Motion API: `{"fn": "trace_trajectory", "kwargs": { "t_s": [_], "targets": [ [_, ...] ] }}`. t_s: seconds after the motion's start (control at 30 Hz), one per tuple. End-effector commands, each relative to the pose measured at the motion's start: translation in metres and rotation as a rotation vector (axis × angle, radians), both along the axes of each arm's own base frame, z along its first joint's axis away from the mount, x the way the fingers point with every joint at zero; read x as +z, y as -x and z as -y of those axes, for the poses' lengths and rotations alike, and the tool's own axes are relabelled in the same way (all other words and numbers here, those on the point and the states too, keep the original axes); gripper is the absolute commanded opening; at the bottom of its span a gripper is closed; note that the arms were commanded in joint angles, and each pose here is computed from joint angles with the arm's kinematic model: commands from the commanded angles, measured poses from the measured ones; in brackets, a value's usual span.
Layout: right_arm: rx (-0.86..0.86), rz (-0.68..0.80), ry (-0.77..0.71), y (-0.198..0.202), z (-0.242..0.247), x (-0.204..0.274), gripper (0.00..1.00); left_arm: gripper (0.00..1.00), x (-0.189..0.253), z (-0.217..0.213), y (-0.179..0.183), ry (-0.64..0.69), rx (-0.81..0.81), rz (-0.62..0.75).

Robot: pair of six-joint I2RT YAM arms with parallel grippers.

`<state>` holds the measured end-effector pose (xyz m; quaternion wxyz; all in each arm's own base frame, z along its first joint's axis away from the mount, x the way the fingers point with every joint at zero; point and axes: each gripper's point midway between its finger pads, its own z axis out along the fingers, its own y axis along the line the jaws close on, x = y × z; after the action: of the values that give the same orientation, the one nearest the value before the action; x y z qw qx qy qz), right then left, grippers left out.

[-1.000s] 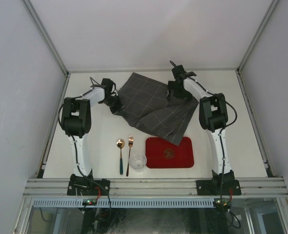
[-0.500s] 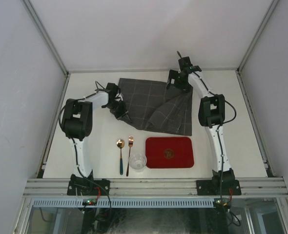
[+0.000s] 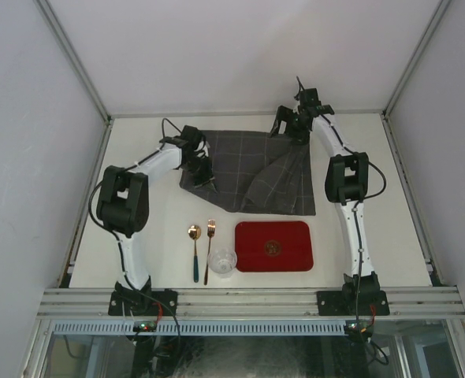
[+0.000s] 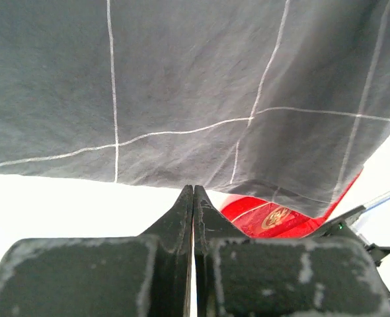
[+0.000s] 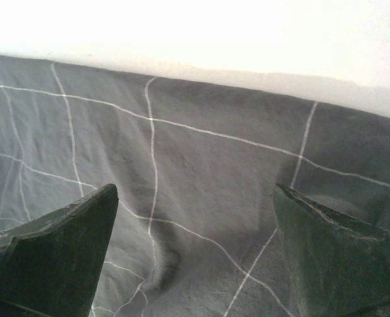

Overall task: Set the dinner table for one person
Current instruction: Flatten out the napkin at the center of the board.

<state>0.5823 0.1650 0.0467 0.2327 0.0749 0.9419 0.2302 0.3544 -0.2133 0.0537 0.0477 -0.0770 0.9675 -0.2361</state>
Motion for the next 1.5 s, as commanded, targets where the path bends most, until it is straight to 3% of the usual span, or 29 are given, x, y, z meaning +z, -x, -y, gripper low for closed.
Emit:
{"fn": "trace_trajectory", "kwargs": {
  "t_s": [0.0,0.27,0.5,0.77,1.1,1.47],
  "targets": [
    [0.040,0.237,-0.101,-0.019,-0.010,0.109,0.99,0.00,0.054,-0.007,-0.025,-0.040,-0.026,0.177],
    [0.015,0.262,0.047,0.010,0.005,0.149,0.99,0.03,0.063,-0.024,-0.065,-0.121,0.006,0.227],
    [-0.041,0.166,0.235,0.049,0.030,0.134,1.00,0.02,0.041,-0.036,-0.091,-0.147,0.040,0.168],
    [-0.068,0.077,0.285,0.095,0.046,0.109,0.99,0.01,0.016,-0.049,-0.098,-0.207,0.037,0.120],
    [-0.037,-0.017,0.324,0.160,0.040,0.076,0.92,0.00,0.004,-0.049,-0.100,-0.206,0.031,0.098],
    [0.000,-0.087,0.365,0.208,0.018,0.052,0.73,0.00,-0.002,-0.052,-0.100,-0.230,0.031,0.092]
  ]
}}
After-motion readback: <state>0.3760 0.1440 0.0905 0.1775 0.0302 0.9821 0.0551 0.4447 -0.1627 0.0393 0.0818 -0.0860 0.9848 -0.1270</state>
